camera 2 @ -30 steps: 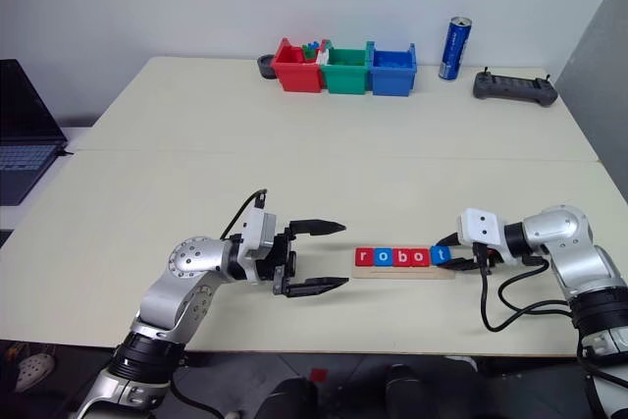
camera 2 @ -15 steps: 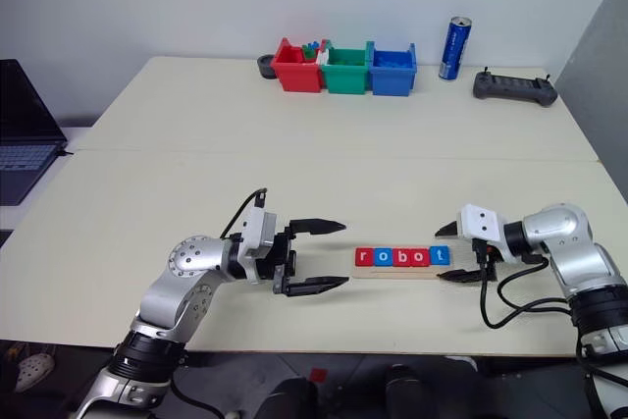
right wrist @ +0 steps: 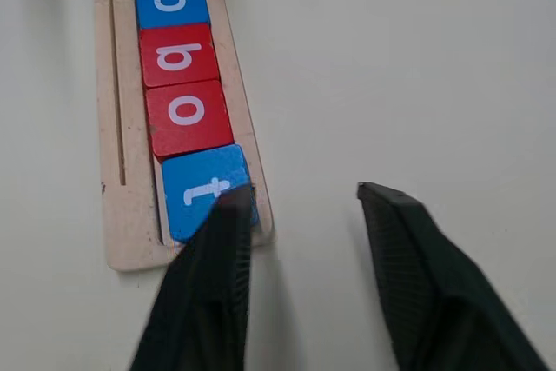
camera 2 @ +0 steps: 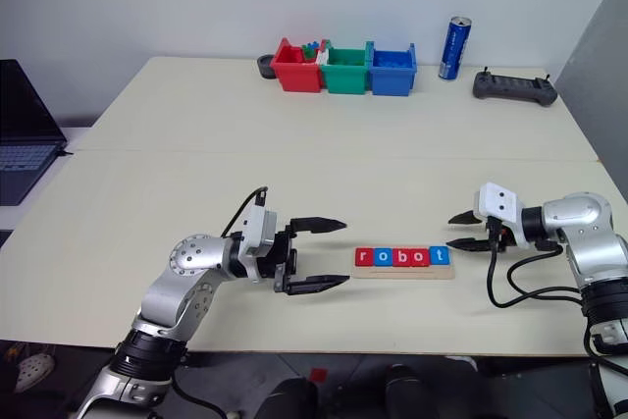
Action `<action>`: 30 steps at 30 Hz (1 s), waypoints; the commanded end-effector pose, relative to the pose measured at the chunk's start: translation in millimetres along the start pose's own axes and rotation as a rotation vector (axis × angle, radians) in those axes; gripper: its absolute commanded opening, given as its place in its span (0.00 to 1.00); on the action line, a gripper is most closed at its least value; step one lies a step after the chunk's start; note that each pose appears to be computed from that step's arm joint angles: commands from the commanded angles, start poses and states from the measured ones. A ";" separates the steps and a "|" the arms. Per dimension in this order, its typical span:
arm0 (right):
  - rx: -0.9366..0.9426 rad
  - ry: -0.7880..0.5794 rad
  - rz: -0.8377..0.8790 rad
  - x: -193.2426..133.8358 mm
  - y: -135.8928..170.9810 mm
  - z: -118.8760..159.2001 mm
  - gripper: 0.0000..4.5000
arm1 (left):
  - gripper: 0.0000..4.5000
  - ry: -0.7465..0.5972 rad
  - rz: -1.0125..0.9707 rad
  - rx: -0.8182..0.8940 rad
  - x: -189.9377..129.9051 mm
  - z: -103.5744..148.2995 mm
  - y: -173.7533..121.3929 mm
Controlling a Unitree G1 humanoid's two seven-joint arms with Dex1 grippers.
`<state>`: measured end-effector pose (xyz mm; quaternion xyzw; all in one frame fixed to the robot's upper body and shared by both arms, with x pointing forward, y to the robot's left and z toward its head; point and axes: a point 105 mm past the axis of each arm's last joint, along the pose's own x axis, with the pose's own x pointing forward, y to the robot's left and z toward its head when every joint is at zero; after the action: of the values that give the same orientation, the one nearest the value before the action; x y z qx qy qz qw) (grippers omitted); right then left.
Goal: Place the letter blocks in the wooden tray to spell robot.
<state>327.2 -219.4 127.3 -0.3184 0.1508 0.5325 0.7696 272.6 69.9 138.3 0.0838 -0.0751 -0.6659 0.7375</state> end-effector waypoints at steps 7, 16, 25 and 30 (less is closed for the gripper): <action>-0.081 0.013 -0.001 6.2 4.4 1.7 0.00 | 1.00 -0.016 -0.007 0.039 1.1 8.0 0.5; -0.093 0.020 0.020 10.2 13.0 -2.3 0.00 | 1.00 -0.015 -0.007 0.038 0.8 7.5 -1.0; -0.097 0.012 0.045 11.5 19.1 1.6 0.00 | 1.00 -0.015 -0.007 0.040 0.7 7.2 -0.8; -0.087 0.009 0.044 9.9 19.1 1.5 0.00 | 1.00 -0.014 -0.007 0.039 0.8 6.8 -0.3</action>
<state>313.6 -206.5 106.6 -0.3453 0.1520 0.5563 0.7404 273.0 70.4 137.1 0.0830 -0.0735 -0.6649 0.7386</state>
